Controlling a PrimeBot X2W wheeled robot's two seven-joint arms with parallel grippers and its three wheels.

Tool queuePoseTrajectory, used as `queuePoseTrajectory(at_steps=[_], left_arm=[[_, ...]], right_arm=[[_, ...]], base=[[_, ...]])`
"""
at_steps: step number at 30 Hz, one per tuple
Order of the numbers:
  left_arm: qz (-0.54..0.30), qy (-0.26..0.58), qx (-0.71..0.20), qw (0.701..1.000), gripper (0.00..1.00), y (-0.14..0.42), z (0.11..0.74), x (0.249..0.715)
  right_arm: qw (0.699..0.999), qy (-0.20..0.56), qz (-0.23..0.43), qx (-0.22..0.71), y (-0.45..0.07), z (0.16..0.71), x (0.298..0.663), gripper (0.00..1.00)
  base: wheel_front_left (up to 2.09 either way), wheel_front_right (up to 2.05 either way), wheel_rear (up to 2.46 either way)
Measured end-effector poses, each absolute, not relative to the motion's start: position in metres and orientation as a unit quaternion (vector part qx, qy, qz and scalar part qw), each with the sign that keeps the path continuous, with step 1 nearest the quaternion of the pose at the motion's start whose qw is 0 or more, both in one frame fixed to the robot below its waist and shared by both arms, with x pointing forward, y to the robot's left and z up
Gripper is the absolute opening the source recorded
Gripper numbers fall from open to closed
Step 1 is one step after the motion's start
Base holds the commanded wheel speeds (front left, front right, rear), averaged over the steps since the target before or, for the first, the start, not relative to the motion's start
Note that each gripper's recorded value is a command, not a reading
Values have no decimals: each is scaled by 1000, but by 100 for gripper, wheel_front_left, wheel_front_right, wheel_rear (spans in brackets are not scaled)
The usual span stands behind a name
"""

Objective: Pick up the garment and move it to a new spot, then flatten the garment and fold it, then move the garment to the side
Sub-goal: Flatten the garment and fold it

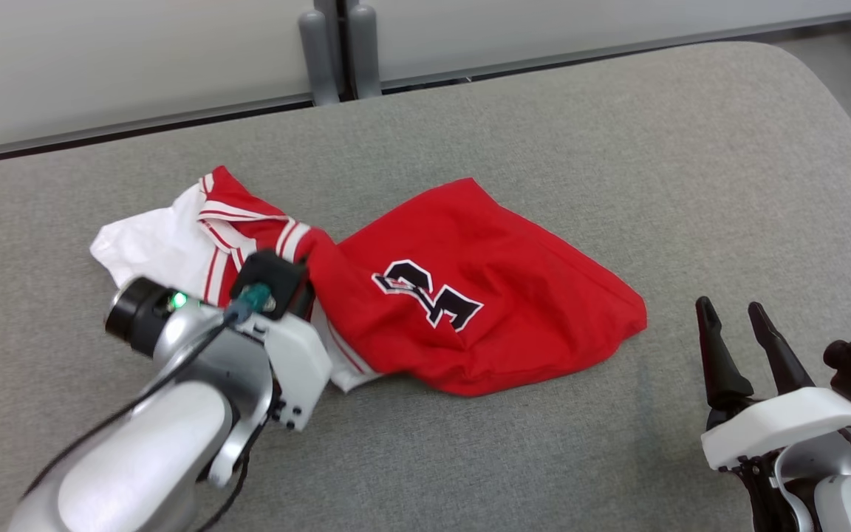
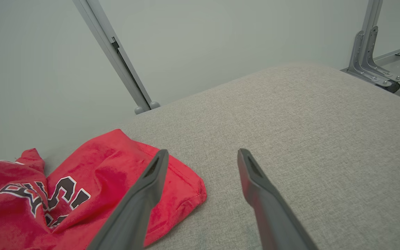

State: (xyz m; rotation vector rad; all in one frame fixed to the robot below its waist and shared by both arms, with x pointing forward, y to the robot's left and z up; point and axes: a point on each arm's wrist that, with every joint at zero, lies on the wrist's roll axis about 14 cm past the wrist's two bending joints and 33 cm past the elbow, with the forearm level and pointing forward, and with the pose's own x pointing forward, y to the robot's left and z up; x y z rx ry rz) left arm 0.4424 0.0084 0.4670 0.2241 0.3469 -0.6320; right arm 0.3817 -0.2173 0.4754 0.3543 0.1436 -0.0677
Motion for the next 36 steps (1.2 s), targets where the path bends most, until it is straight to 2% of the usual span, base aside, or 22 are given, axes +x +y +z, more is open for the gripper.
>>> queuePoseTrajectory(at_steps=[4,11,12,13,16,19,28,31,36], left_arm=[[-330,153,129,923,0,-12,484,464],[-400,161,172,886,0,-77,476,482],[-408,160,176,881,26,-85,473,484],[-417,158,180,877,100,-94,470,485],[-433,181,175,866,100,-107,448,485],[-435,178,162,867,100,-112,443,487],[-395,149,78,903,100,-87,481,493],[-384,185,33,904,100,-73,479,482],[-388,270,31,881,100,-51,451,456]], right_arm=[[980,74,-40,178,-221,472,383,100],[979,79,-57,181,-230,462,385,100],[978,82,-61,181,-232,459,384,100],[978,85,-64,180,-233,457,384,100],[978,86,-70,179,-237,453,386,100],[977,90,-75,179,-239,449,385,100],[981,86,-44,171,-221,457,395,100],[982,80,-32,170,-216,465,397,100],[983,74,-24,169,-212,473,396,100]], base=[[0,0,0],[0,0,0],[0,0,0],[0,0,0],[0,0,0],[0,0,0],[0,0,0],[0,0,0],[0,0,0]])
